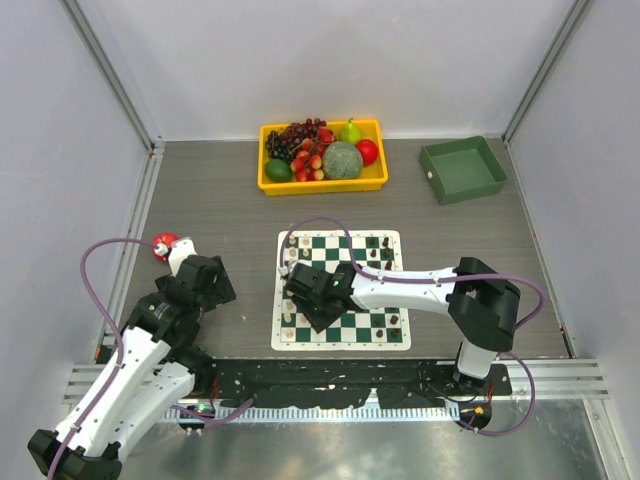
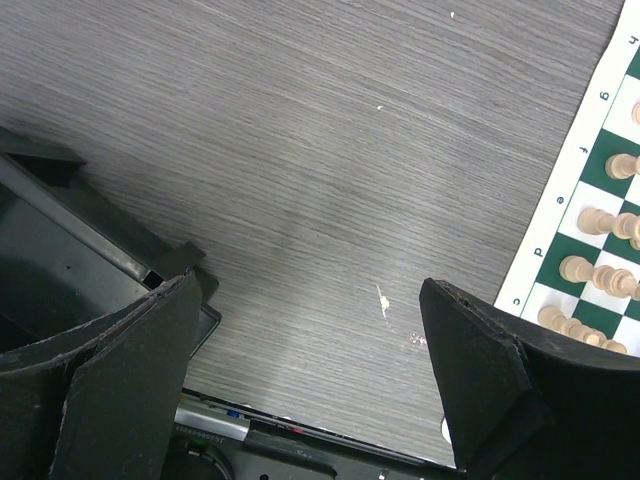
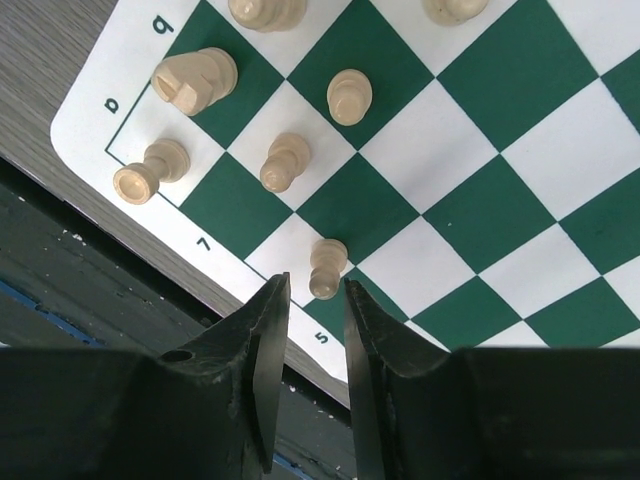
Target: Set up the chess pieces on the board
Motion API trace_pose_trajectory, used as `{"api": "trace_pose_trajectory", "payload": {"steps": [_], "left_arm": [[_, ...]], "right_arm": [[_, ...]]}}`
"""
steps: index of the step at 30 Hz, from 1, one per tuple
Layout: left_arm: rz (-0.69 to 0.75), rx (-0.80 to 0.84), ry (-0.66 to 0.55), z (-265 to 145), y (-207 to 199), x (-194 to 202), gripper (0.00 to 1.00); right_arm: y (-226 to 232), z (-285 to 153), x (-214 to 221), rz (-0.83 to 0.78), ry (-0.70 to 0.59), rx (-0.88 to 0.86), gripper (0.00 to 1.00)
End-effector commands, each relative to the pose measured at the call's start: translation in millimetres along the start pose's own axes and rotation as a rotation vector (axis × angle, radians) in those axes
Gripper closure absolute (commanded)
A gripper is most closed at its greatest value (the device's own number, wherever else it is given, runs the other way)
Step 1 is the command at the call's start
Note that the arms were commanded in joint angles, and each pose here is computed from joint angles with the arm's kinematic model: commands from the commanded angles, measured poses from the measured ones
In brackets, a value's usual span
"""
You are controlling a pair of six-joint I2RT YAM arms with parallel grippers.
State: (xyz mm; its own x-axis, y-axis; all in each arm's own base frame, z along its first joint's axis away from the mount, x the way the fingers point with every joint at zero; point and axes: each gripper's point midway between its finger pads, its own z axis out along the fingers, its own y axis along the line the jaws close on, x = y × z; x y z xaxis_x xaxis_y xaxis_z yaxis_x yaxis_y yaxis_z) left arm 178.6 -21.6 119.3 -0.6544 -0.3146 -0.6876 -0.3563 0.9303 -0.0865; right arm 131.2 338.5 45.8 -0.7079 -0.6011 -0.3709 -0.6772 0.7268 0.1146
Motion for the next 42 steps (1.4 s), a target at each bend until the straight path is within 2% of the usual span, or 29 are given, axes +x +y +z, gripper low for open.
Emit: {"api": "trace_pose_trajectory", "payload": {"steps": [1, 5, 12, 25, 42], "left_arm": [[-0.032, 0.02, -0.018, 2.7, -5.6, -3.5, 0.01], [-0.028, 0.02, -0.018, 3.5, -6.0, -3.5, 0.01], [-0.03, 0.027, -0.019, 3.6, -7.8, -4.3, 0.01], [-0.028, 0.024, -0.023, 3.4, -7.3, -5.3, 0.01], [-0.027, 0.003, -0.025, 2.5, -1.2, -4.0, 0.01]], "right_arm": [[1.7, 3.3, 3.8, -0.013, 0.018, -0.006, 0.66], [1.6, 4.4, 4.1, -0.013, 0.021, -0.005, 0.69], [3.6, -2.5, -0.5, -0.019, 0.0, -0.018, 0.82], [31.7, -12.8, -12.6, -0.062, -0.036, -0.144, 0.83], [48.0, -4.1, -29.6, -0.098, -0.061, -0.168, 0.83]]}}
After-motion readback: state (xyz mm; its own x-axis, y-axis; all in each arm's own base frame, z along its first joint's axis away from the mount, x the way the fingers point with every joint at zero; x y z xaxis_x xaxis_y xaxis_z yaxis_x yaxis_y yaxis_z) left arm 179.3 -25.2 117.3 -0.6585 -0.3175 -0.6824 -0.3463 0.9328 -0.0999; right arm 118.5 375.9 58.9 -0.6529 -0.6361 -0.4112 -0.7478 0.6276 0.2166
